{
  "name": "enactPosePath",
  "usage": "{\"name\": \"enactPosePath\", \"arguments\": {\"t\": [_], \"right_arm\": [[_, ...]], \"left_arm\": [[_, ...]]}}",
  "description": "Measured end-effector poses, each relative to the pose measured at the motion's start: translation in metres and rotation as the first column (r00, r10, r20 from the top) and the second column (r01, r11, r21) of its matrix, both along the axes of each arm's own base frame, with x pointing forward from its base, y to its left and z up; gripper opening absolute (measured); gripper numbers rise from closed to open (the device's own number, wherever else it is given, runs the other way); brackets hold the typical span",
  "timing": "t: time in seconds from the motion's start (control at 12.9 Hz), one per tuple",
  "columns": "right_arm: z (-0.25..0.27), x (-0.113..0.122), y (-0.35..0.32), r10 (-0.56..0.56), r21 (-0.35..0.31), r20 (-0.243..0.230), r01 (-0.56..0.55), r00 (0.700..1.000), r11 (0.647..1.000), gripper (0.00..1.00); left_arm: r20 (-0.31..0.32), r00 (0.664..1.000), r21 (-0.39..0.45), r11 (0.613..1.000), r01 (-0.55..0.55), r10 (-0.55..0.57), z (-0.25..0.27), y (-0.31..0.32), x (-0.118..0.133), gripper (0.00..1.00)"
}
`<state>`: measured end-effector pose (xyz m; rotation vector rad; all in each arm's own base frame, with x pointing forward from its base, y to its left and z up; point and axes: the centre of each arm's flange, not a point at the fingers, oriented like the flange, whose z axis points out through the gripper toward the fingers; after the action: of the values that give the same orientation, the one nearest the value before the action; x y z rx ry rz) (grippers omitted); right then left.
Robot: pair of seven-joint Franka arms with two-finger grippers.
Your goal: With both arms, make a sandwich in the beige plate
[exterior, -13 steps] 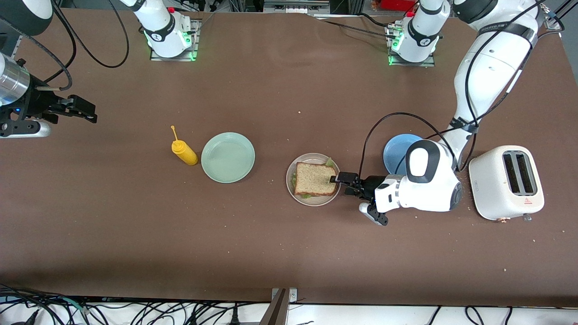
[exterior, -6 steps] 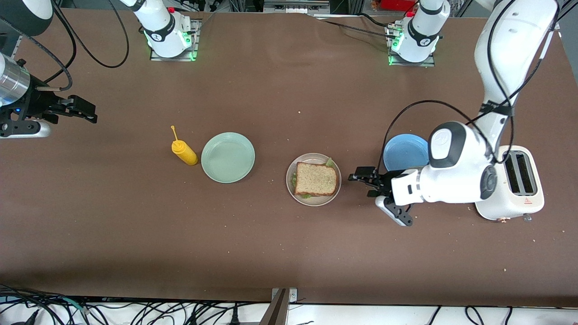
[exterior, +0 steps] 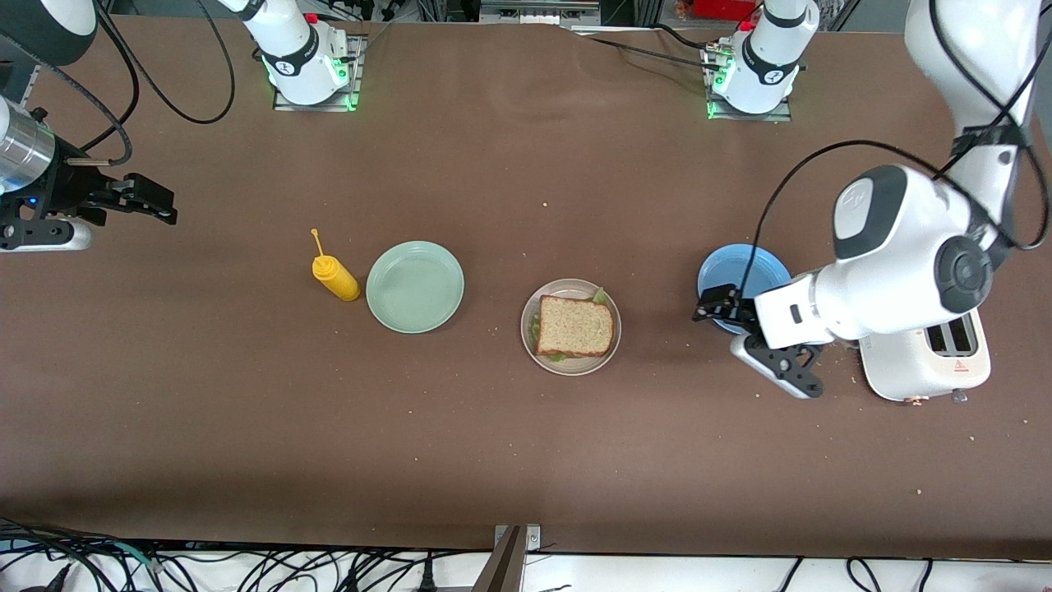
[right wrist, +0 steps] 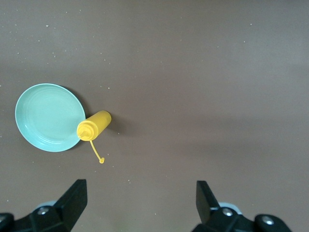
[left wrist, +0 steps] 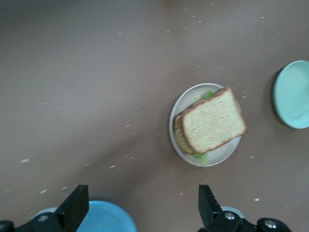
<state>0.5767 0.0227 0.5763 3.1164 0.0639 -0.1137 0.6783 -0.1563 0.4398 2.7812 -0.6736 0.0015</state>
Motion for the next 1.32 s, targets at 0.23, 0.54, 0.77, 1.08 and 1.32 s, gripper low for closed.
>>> {"name": "enactPosePath", "arguments": {"t": [0.23, 0.54, 0.77, 1.08, 1.32], "right_arm": [[0.0, 0.0, 0.0, 0.0, 0.0, 0.0, 0.0, 1.0, 1.0, 1.0], [0.0, 0.0, 0.0, 0.0, 0.0, 0.0, 0.0, 1.0, 1.0, 1.0], [0.0, 0.0, 0.0, 0.0, 0.0, 0.0, 0.0, 1.0, 1.0, 1.0], [0.0, 0.0, 0.0, 0.001, 0.0, 0.0, -0.001, 1.0, 1.0, 1.0], [0.0, 0.0, 0.0, 0.001, 0.0, 0.0, -0.001, 1.0, 1.0, 1.0]], "left_arm": [[0.01, 0.999, 0.126, 0.991, -0.035, 0.034, 0.047, 0.017, -0.018, 1.0], [0.01, 0.997, 0.296, 0.953, -0.072, 0.072, 0.095, 0.033, -0.038, 1.0], [-0.011, 0.994, 0.317, 0.943, -0.102, 0.111, 0.112, 0.038, -0.044, 1.0], [0.011, 0.983, 0.346, 0.922, -0.174, 0.181, 0.137, 0.044, -0.057, 1.0], [-0.032, 0.969, 0.303, 0.927, -0.223, 0.243, 0.137, 0.054, -0.068, 1.0]]}}
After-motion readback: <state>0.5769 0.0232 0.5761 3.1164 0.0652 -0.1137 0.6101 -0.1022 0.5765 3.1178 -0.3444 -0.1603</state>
